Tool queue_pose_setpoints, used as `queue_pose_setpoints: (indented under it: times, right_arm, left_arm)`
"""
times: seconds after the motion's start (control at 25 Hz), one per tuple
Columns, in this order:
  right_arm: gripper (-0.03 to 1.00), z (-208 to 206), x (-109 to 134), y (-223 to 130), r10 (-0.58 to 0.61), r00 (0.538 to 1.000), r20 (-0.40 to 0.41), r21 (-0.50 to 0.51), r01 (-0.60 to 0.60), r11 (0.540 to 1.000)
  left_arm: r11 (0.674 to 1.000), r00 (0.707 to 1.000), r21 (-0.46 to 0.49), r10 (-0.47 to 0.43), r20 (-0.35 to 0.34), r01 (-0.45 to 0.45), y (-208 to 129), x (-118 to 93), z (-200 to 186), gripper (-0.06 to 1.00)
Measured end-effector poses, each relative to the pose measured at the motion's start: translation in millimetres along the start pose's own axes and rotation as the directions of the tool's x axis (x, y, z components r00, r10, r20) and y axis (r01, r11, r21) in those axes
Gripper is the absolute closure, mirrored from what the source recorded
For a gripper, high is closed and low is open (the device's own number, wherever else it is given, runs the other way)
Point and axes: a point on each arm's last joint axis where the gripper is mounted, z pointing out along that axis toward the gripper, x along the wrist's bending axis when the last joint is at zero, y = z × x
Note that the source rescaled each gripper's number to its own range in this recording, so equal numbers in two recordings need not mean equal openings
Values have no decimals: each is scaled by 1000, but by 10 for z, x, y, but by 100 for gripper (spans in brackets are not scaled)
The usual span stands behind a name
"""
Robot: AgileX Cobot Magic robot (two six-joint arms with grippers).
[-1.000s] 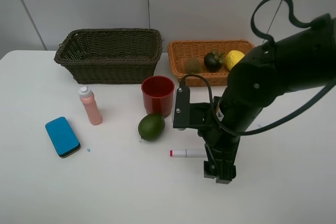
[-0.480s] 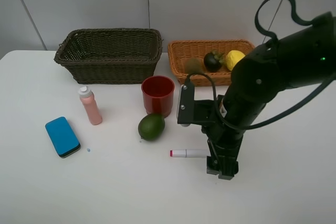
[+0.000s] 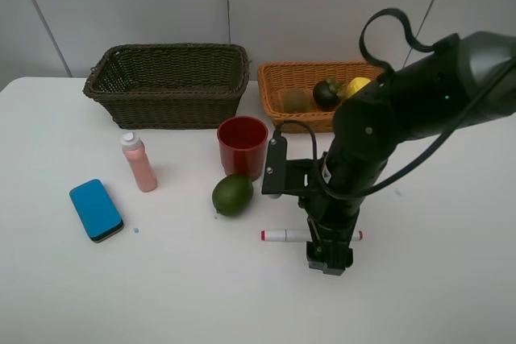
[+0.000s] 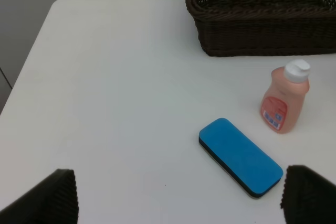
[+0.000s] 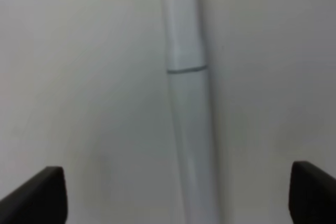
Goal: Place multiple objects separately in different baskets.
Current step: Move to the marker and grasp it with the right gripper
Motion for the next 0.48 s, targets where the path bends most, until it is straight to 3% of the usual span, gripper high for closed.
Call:
queue_pose_setpoints:
  times: [0.48]
  right_arm:
    - [6,161,11,6,1,999,-38,37,0,999]
  left_arm:
    - [1000,1000,0,1,0,-1,0,0,0,-6]
